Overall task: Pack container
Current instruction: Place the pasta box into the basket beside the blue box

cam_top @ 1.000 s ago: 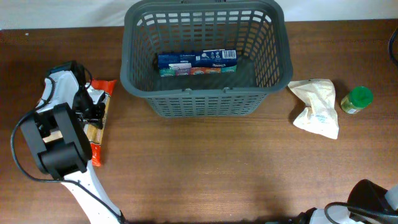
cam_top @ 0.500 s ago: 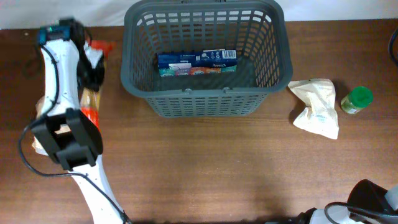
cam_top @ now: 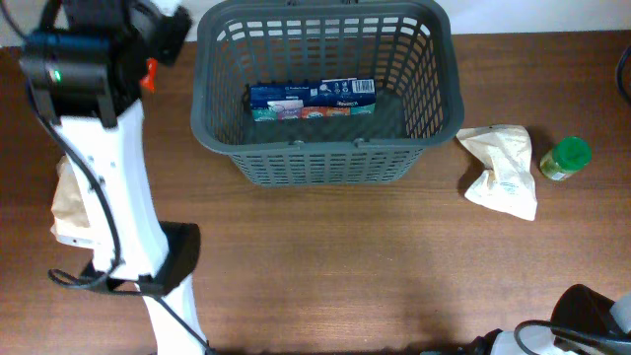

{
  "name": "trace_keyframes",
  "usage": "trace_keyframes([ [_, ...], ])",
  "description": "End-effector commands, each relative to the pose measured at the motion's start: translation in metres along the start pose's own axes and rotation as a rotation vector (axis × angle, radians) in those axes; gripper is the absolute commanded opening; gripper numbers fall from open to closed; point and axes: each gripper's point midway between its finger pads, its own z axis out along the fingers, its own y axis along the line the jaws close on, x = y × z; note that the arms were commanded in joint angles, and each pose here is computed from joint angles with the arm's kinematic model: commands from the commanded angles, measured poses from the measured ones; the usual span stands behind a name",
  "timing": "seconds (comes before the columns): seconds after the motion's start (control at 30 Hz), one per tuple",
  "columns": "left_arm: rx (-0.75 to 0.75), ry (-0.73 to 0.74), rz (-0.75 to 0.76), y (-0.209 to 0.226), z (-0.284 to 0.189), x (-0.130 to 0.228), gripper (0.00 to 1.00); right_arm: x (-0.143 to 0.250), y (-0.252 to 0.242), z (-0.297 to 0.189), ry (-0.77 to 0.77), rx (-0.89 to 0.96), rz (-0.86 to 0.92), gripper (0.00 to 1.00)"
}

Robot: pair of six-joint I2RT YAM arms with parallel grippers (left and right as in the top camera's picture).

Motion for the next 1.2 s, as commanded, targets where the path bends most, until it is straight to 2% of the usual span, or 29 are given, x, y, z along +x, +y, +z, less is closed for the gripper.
trace_keyframes([
  [0.0, 0.024, -0.158, 0.478, -0.04, -0.031, -0.047, 0.01, -0.002, -0.003, -0.002, -0.009, 0.011, 0.0, 0.99],
  [0.07, 0.085, -0.22, 0.635, -0.073, -0.031, -0.064, 0.01, -0.002, -0.003, -0.002, -0.009, 0.011, 0.0, 0.99],
  [0.13, 0.165, -0.294, 0.727, -0.108, -0.026, -0.079, 0.02, -0.002, -0.003, -0.002, -0.009, 0.011, 0.0, 0.99],
  [0.27, 0.307, -0.316, 0.782, -0.161, 0.006, -0.085, 0.02, -0.002, -0.003, -0.002, -0.009, 0.011, 0.0, 0.99],
  [0.43, 0.453, -0.177, 0.776, -0.211, 0.07, -0.055, 0.02, -0.002, -0.003, -0.002, -0.009, 0.011, 0.0, 0.99],
  [0.57, 0.564, -0.011, 0.672, -0.246, 0.108, -0.016, 0.02, -0.002, -0.003, -0.002, -0.009, 0.011, 0.0, 0.99],
  [0.67, 0.626, 0.09, 0.622, -0.266, 0.123, 0.01, 0.02, -0.002, -0.003, -0.002, -0.009, 0.011, 0.0, 0.99],
  [0.93, 0.75, 0.242, 0.634, -0.297, 0.136, 0.058, 0.02, -0.002, -0.003, -0.002, -0.009, 0.011, 0.0, 0.99],
  [0.97, 0.752, 0.249, 0.636, -0.297, 0.137, 0.06, 0.08, -0.002, -0.003, -0.002, -0.009, 0.011, 0.0, 0.99],
  [1.0, 0.752, 0.25, 0.636, -0.297, 0.137, 0.06, 0.22, -0.002, -0.003, -0.002, -0.009, 0.011, 0.0, 0.99],
  [1.03, 0.75, 0.249, 0.636, -0.297, 0.137, 0.06, 0.41, -0.002, -0.003, -0.002, -0.009, 0.011, 0.0, 0.99],
  [1.1, 0.711, 0.261, 0.646, -0.289, 0.138, 0.059, 0.99, -0.002, -0.003, -0.002, -0.009, 0.011, 0.0, 0.99],
  [1.17, 0.647, 0.285, 0.596, -0.278, 0.139, 0.054, 0.99, -0.002, -0.003, -0.002, -0.009, 0.011, 0.0, 0.99],
])
